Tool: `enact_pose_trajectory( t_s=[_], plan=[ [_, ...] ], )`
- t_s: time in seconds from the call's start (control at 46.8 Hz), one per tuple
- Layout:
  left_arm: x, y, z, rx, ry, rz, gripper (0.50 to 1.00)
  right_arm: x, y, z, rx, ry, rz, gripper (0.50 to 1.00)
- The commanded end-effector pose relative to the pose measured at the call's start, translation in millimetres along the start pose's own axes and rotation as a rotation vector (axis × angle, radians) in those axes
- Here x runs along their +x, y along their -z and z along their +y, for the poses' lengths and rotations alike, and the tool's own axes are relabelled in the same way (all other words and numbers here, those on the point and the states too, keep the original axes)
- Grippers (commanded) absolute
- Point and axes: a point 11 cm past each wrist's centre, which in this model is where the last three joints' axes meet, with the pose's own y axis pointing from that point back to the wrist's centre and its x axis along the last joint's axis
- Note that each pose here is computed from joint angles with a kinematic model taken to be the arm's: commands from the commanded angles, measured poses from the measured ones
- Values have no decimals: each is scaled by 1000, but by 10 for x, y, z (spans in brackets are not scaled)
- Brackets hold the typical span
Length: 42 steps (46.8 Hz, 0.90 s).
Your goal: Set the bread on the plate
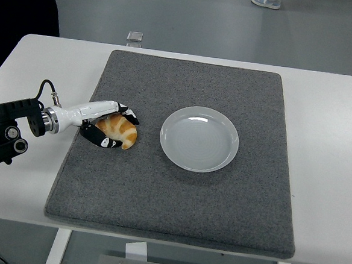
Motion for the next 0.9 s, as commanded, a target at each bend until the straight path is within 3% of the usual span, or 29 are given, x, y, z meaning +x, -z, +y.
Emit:
enact_pose_trajectory(
  t_s=[0.0,0.171,0.214,0.321,0.662,0.876],
  plan=[
    [1,-14,10,-14,1,-2,782,0,0,0,0,0,0,954],
    [48,-45,20,-40,-5,-13,729,0,0,0,0,0,0,952],
    [68,-61,30,-54,-8,-17,686,0,0,0,0,0,0,952],
    [120,-75,38,-64,-14,-27,500,0,0,0,0,0,0,952],
    [337,-132,78,-68,-44,-107,500,0,0,0,0,0,0,952],
    [691,-306,173,-99,-106,-164,500,0,0,0,0,0,0,952]
  ],
)
